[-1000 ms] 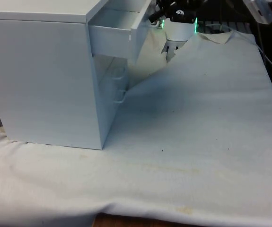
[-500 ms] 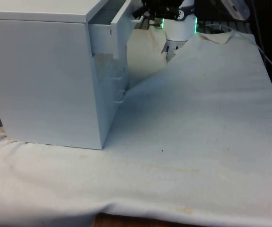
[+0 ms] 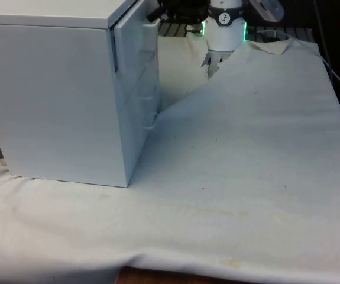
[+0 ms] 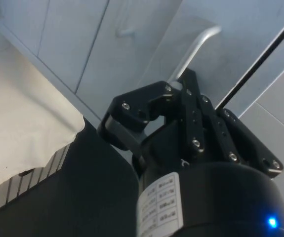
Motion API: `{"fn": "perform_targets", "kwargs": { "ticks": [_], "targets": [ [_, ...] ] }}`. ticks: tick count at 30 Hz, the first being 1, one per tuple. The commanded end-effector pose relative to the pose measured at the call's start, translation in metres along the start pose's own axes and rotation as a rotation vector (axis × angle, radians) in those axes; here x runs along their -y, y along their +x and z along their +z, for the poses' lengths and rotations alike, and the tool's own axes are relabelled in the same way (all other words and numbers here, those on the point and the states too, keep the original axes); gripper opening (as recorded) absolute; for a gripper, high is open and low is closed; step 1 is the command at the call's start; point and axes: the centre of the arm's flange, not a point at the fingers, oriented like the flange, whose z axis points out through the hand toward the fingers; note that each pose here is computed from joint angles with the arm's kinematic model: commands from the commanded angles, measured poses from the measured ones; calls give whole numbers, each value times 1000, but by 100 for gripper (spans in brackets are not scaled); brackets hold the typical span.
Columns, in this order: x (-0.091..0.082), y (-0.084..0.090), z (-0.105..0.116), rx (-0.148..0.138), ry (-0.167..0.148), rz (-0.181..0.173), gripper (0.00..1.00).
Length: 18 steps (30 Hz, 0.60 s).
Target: Open the drawer, then close it.
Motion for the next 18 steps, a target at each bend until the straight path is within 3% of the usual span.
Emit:
{"fn": "perform_targets", "kwargs": {
  "ticks": [1,7,15,16,18],
  "targets": [
    [-5,-1,3,-11,6,-3,0],
    [-6,1,3,1,5,8,0],
    [-6,-2,-12,-14,52,18,0],
    [-7,-1,-9,-13,34,18,0],
    [-5,-3,-15,-15,56,20,0]
  ]
}}
